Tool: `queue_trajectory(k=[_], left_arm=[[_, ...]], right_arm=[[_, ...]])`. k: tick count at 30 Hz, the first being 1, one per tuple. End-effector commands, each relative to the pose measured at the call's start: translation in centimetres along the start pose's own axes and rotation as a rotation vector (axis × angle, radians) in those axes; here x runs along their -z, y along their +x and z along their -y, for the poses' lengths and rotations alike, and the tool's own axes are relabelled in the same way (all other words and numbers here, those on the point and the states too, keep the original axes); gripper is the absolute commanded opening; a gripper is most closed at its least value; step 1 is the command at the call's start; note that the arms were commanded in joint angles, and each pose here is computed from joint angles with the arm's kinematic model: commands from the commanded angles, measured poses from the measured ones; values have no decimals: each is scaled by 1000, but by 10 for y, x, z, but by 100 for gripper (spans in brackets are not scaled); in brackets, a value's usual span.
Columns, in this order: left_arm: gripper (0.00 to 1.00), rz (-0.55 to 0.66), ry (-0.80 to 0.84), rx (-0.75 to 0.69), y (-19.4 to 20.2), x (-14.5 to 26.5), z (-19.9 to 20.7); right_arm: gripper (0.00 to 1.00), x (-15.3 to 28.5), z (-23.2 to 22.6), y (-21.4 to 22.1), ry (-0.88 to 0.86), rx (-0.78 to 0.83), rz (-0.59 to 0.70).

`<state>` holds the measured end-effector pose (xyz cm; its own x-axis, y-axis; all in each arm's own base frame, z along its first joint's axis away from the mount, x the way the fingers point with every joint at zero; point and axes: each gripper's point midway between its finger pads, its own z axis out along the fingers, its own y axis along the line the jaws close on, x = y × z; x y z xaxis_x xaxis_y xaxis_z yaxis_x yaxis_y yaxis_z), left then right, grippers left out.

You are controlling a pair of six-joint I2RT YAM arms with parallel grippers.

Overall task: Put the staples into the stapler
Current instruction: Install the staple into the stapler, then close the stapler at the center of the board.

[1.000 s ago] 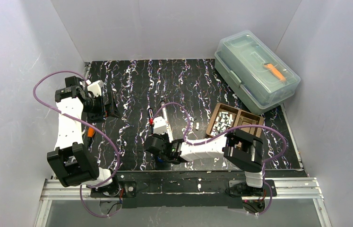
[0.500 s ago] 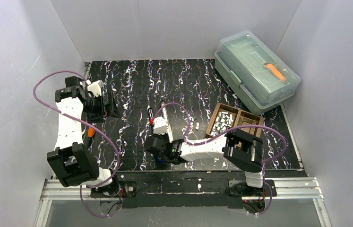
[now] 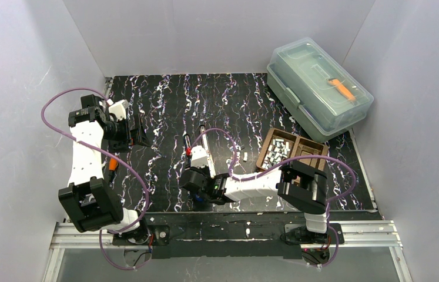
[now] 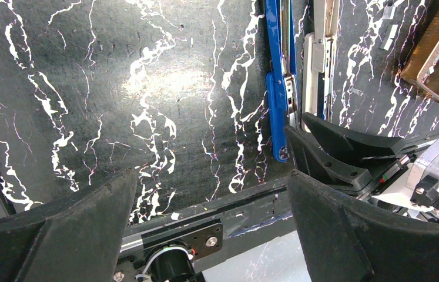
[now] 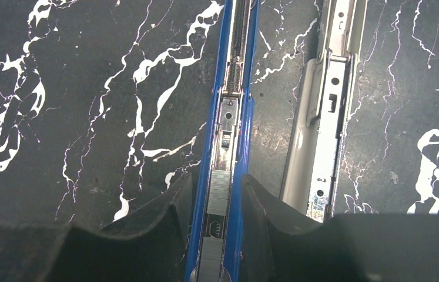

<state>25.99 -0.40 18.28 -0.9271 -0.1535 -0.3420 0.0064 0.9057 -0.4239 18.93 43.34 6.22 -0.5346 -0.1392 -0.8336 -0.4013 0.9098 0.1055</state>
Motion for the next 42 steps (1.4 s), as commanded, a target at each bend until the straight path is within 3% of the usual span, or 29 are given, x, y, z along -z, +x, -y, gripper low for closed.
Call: queue_trajectory(k=[1,15,20,23,34,42], left_arm=[[99,25,19,-11,0,11,9],[99,25,35,-8,-3,11,11],[99,19,85,-8,-10,7,16],[99,17,131,-27,-16,4,22],[99,-76,230,-182,-34,-36,48],[99,-46,241,-297,-48,-60,73]], right_arm=[[52,7,-5,-14,-22,-24,39],[54,19,-8,-34,-51,-33,68],[72,32,-9,-34,-99,-13,44],[76,43,-12,-25,-143,5,25],[71,52,-13,20,-135,115,-74],[68,47,-3,30,-86,124,-92]])
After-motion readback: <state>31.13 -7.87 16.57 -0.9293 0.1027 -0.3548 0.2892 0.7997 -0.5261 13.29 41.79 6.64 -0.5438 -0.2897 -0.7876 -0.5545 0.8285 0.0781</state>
